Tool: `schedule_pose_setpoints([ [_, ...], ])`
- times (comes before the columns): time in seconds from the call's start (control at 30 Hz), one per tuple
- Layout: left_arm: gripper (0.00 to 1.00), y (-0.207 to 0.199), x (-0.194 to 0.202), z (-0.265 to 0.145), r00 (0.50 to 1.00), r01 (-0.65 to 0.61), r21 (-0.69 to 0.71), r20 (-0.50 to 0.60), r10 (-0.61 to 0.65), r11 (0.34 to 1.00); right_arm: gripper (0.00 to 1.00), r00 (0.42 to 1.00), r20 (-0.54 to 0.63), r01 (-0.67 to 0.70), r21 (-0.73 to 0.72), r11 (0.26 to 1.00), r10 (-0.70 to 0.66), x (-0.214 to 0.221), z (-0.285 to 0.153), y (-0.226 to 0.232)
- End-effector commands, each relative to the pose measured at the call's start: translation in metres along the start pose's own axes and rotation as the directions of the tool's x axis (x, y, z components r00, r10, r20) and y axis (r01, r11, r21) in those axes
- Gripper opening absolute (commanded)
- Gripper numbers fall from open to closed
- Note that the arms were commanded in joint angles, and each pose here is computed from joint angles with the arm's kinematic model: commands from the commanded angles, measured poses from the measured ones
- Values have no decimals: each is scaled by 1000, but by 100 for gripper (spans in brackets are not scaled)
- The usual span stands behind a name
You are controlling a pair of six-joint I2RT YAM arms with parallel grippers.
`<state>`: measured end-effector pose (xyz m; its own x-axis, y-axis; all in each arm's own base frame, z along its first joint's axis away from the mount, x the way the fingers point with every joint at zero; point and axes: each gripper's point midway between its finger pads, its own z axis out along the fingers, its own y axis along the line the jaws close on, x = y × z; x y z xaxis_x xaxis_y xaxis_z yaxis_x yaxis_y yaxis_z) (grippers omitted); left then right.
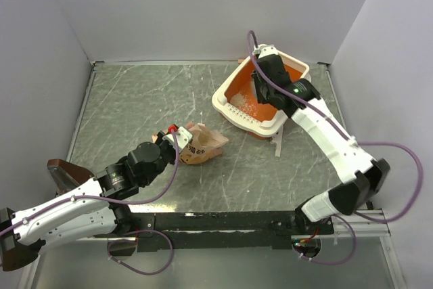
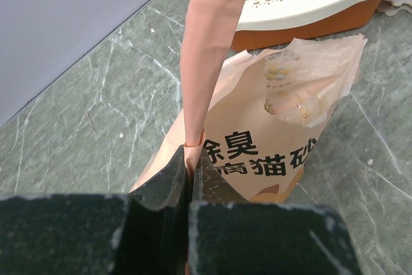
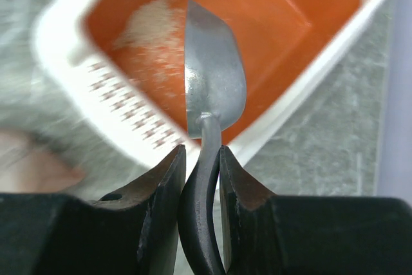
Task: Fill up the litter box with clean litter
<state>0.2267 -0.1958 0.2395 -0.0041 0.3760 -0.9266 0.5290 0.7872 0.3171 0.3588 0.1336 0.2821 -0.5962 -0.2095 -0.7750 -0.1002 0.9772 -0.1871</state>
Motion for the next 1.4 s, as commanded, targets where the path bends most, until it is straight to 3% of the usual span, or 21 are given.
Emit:
schedule_pose_setpoints([
  [0.0,1,-4,0,0,1000,5,19,6,-5,1000,0,988,120,-64,-262,963,99,-22,-84,12],
  [0.07,1,-5,-2,0,1000,7,26,9,-7,1000,0,989,109,-50,-386,921,100,-13,-110,23],
  [0.27,1,0,-4,-3,1000,11,7,24,-11,1000,0,991,92,-27,-579,815,99,10,-164,36],
  [0.4,1,2,-1,-2,1000,2,-4,10,-2,1000,0,992,89,-5,-688,726,91,26,-185,50],
  [0.57,1,2,-1,-2,1000,5,-7,10,-5,1000,0,996,81,33,-736,676,39,40,-191,63],
  [0.93,1,2,-1,-2,1000,5,-4,10,-5,1000,0,995,99,84,-763,641,-13,44,-173,85],
  [1.37,1,1,-2,-3,1000,14,2,13,-14,1000,0,991,77,129,-730,672,-107,43,-132,109],
])
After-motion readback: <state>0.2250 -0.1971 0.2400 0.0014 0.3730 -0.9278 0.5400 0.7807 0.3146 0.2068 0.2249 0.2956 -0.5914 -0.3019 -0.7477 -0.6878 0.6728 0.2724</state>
